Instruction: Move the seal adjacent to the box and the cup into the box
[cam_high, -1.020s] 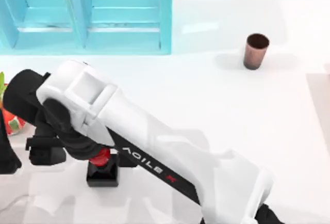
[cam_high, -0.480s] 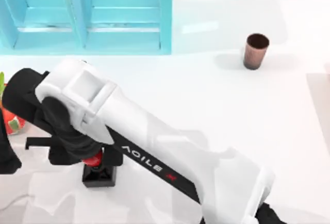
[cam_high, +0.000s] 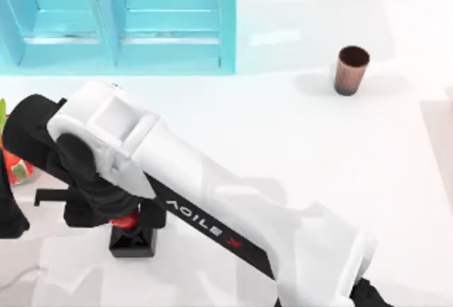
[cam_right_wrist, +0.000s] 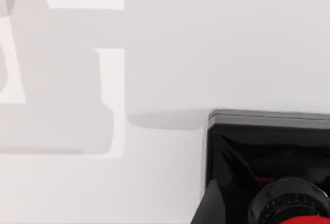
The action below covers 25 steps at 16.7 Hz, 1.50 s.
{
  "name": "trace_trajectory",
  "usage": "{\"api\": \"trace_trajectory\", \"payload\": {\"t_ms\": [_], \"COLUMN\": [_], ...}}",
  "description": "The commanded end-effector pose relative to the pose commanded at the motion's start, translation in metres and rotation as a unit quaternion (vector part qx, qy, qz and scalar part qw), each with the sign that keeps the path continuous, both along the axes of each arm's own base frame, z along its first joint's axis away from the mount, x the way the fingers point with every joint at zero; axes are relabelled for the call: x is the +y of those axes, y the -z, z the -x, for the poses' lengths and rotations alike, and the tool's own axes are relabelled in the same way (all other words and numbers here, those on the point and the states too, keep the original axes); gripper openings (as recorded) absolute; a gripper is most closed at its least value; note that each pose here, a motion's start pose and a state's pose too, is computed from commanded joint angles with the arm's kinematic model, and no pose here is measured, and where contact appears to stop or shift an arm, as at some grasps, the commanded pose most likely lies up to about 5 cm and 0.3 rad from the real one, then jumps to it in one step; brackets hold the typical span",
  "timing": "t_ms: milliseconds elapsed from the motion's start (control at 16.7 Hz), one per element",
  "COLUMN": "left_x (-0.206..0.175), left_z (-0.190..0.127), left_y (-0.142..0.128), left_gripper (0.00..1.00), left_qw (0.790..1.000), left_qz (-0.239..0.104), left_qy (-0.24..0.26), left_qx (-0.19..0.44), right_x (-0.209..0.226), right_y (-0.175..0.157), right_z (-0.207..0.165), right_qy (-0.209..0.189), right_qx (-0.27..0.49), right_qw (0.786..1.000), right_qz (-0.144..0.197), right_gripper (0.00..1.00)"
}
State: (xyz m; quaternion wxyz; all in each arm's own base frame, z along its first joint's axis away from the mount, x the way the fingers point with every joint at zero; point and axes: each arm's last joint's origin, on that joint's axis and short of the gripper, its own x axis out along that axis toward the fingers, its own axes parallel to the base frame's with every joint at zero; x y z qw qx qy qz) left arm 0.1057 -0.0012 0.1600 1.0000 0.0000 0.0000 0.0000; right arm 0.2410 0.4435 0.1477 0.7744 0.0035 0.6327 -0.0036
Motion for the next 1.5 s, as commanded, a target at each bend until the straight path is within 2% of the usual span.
{"api": "trace_trajectory", "payload": {"t_ms": [120,180,300,660,840,1200,1500], "left_x": [0.000,0.000,0.000,0.000,0.000,0.000,0.000], "left_z": [0.000,0.000,0.000,0.000,0.000,0.000,0.000], "left_y": [0.000,0.000,0.000,0.000,0.000,0.000,0.000], "left_gripper": [1.00,1.00,1.00,1.00,1.00,1.00,1.00], "left_qw": [1.000,1.000,1.000,1.000,1.000,1.000,1.000], "left_qz": [0.000,0.000,0.000,0.000,0.000,0.000,0.000], "left_qy": [0.000,0.000,0.000,0.000,0.000,0.000,0.000], "left_qx": [0.000,0.000,0.000,0.000,0.000,0.000,0.000], "right_x": [0.000,0.008,0.008,0.011,0.004,-0.038,-0.081], "right_y": [0.000,-0.004,-0.007,-0.049,-0.069,-0.074,-0.097], "right_z": [0.000,0.002,0.002,-0.009,-0.016,-0.013,-0.001], "right_qy": [0.000,-0.005,-0.006,-0.009,-0.009,-0.007,-0.006], "right_qx": [0.000,-0.011,-0.012,-0.024,-0.021,0.009,-0.003], "right_qw": [1.000,0.999,0.999,0.998,0.999,1.000,1.000], "right_qz": [0.000,-0.030,-0.032,-0.054,-0.048,0.003,-0.018], "right_gripper": [0.00,0.00,0.00,0.00,0.00,0.00,0.00]}}
